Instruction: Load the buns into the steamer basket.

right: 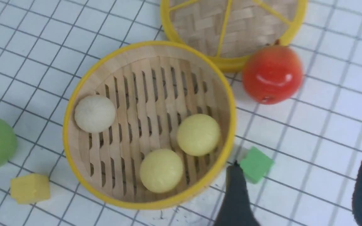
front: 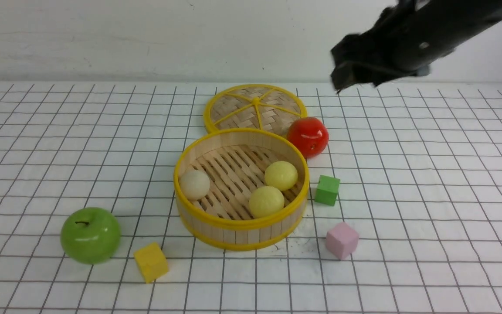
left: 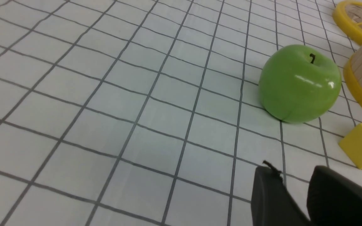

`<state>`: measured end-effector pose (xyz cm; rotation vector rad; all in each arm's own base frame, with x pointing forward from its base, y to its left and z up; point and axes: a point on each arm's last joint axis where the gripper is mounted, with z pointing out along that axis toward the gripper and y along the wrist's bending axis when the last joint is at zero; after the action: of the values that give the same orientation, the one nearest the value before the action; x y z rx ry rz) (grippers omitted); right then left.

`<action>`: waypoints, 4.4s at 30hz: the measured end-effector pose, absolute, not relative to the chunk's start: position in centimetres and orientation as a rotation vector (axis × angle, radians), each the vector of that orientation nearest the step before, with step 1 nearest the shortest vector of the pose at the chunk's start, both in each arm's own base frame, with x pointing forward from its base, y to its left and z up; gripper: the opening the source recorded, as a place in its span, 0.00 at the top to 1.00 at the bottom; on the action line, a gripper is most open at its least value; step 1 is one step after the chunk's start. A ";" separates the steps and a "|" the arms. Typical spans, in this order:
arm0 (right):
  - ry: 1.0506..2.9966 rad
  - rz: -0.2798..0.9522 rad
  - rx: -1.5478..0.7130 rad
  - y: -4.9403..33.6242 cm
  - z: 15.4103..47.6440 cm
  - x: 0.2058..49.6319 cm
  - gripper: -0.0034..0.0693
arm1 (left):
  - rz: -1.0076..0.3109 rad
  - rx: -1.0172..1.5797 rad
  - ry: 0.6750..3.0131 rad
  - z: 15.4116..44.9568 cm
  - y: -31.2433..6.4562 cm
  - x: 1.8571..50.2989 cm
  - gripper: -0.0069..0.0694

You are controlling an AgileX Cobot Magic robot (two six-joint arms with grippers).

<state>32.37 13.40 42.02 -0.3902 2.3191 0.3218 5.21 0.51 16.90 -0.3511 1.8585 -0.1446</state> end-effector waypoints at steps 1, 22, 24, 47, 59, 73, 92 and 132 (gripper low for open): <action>2.303 0.309 -0.383 12.8 43.3 31.1 0.34 | -0.145 -0.351 1.858 16.9 0.5 5.2 0.67; 2.211 0.264 -0.275 3.9 36.4 10.3 0.98 | -0.145 -0.351 1.858 16.9 0.5 5.2 0.64; 2.245 0.257 -0.279 3.8 34.6 9.8 0.98 | -0.145 -0.351 1.858 16.9 0.5 5.2 0.64; 2.224 0.159 -0.090 1.5 32.2 7.8 0.96 | -0.145 -0.351 1.858 16.9 0.5 5.2 0.61; 1.923 -0.021 0.105 -0.5 22.7 5.6 0.94 | -0.145 -0.351 1.858 16.9 0.5 5.2 0.60; 1.884 -0.033 0.111 -0.5 17.3 5.2 0.92 | -0.145 -0.351 1.858 16.9 0.5 5.2 0.60; 1.878 -0.032 0.110 -0.5 17.3 5.2 0.89 | -0.145 -0.351 1.858 16.9 0.5 5.2 0.60; 1.877 -0.034 0.109 -0.5 17.3 5.2 0.82 | -0.228 -0.237 1.880 16.9 -0.1 5.2 0.60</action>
<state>5.18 -0.55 17.30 0.1089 1.8768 -0.0341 5.24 -0.13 16.90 -0.2369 1.8801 -0.2284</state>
